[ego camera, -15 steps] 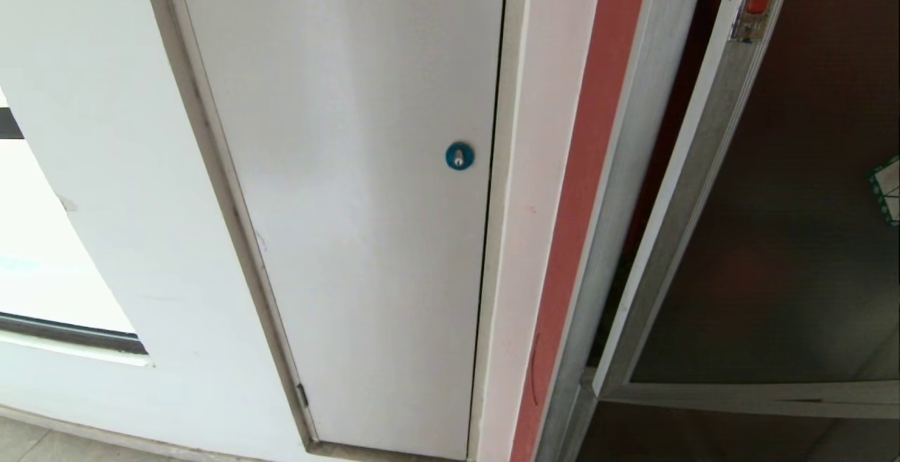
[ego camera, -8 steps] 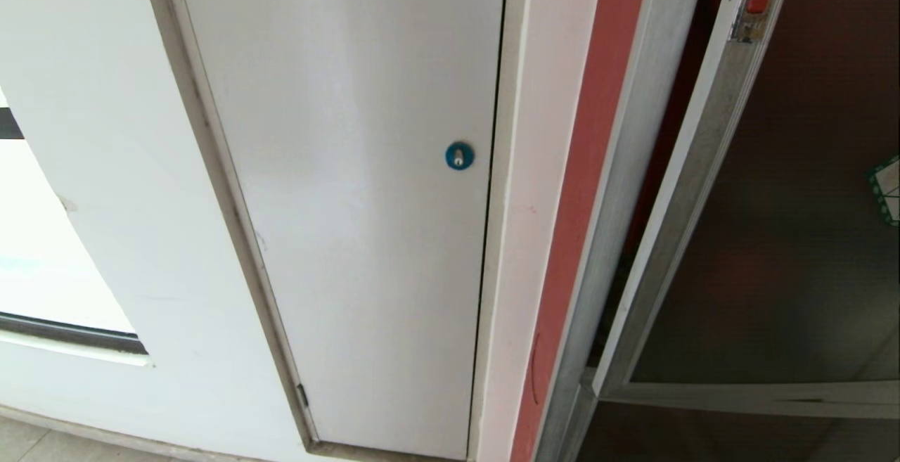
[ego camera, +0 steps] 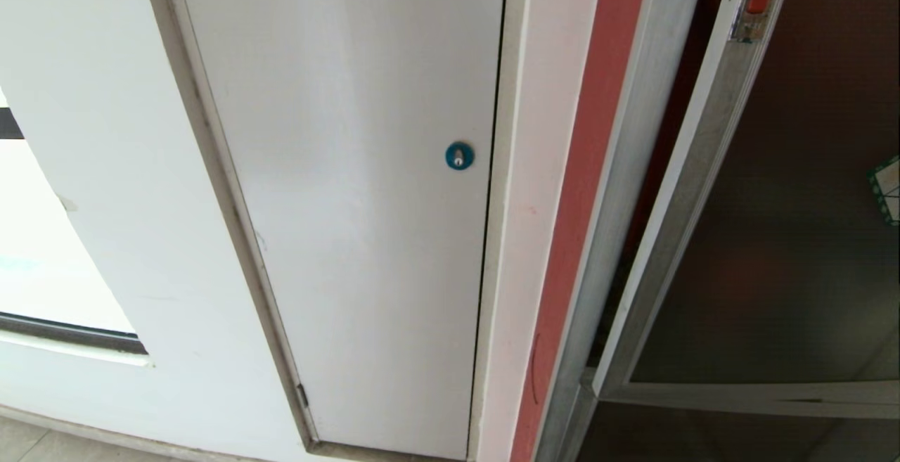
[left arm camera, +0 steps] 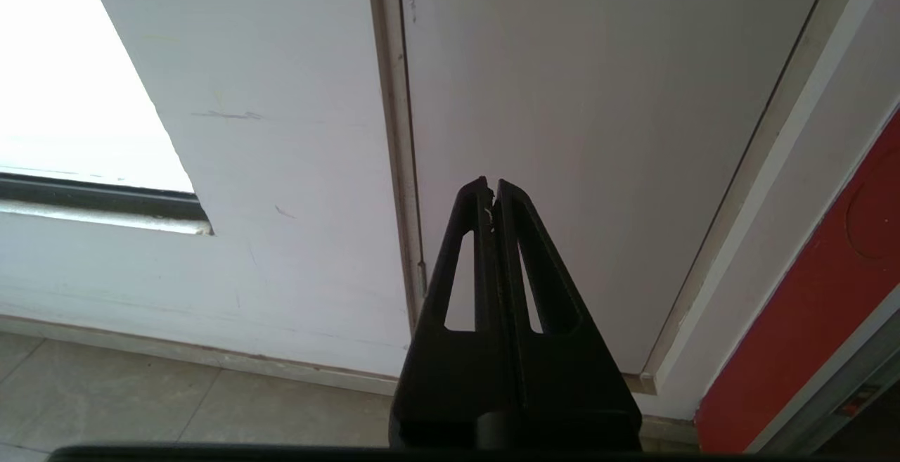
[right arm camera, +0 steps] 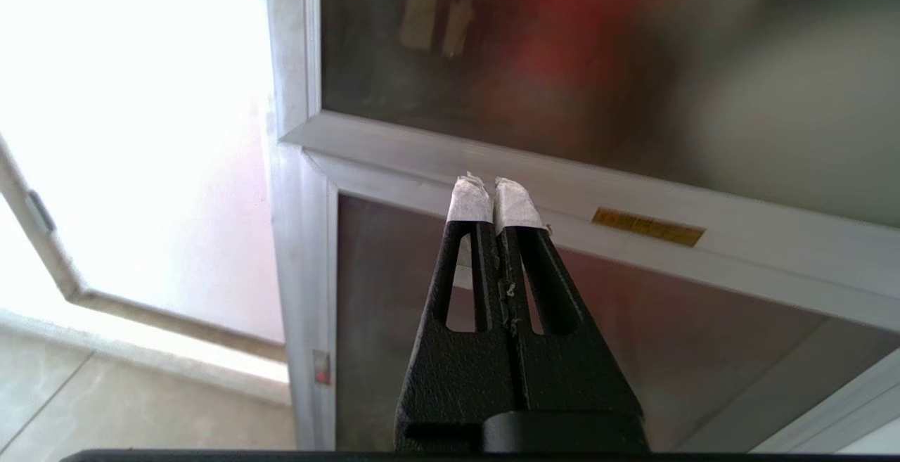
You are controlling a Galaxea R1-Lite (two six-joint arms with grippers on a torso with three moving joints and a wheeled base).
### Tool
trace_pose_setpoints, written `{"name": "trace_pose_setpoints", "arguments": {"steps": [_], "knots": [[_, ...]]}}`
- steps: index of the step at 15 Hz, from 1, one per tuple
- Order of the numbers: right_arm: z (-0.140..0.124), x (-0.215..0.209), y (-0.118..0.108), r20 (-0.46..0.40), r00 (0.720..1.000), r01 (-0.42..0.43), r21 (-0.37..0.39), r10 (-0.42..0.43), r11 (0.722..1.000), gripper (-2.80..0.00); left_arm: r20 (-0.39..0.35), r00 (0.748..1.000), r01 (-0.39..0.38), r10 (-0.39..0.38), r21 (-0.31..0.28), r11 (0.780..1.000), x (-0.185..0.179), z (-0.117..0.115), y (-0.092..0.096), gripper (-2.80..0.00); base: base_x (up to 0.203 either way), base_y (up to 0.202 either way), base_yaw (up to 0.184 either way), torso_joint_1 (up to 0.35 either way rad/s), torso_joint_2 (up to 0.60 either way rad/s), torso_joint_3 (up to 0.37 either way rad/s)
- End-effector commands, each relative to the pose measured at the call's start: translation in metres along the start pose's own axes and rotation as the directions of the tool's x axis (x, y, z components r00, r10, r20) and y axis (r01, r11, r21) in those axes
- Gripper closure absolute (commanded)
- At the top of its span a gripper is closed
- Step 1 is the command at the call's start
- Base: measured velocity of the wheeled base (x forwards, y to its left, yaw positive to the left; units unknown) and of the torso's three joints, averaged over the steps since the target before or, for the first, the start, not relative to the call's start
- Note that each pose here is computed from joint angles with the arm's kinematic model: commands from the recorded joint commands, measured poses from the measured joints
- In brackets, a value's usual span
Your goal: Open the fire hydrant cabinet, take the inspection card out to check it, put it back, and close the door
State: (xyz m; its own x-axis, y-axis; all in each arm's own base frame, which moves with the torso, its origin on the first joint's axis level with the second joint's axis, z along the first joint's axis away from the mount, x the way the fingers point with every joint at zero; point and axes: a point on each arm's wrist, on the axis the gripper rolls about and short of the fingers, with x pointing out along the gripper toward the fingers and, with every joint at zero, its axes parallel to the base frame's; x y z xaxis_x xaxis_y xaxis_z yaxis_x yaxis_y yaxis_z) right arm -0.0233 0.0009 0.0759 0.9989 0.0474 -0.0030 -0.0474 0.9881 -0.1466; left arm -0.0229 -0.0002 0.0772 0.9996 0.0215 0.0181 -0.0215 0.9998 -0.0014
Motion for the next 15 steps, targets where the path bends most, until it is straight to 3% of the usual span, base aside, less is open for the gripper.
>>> {"name": "trace_pose_setpoints", "arguments": {"steps": [1,3,15], "knots": [[-0.0007,0.0001,0.0001,-0.003,1.0,-0.001,0.008,0.001,1.0,0.0,-0.007,1.0,-0.001,0.001,0.0,1.0,0.0005,-0.0021,0.0,0.0,0.0,0.0,0.0,0.0,0.0,0.0],[-0.001,0.0002,0.0,-0.004,1.0,0.005,0.095,-0.005,0.995,0.0,-0.007,1.0,-0.001,0.001,0.0,1.0,0.0005,-0.0021,0.0,0.0,0.0,0.0,0.0,0.0,0.0,0.0],[-0.0008,0.0003,-0.0001,-0.003,1.0,0.009,0.11,-0.009,0.994,0.0,-0.006,1.0,0.003,-0.003,0.011,1.0,0.0005,-0.0015,-0.0001,0.0,0.0,0.0,0.0,0.0,0.0,0.0]]}}
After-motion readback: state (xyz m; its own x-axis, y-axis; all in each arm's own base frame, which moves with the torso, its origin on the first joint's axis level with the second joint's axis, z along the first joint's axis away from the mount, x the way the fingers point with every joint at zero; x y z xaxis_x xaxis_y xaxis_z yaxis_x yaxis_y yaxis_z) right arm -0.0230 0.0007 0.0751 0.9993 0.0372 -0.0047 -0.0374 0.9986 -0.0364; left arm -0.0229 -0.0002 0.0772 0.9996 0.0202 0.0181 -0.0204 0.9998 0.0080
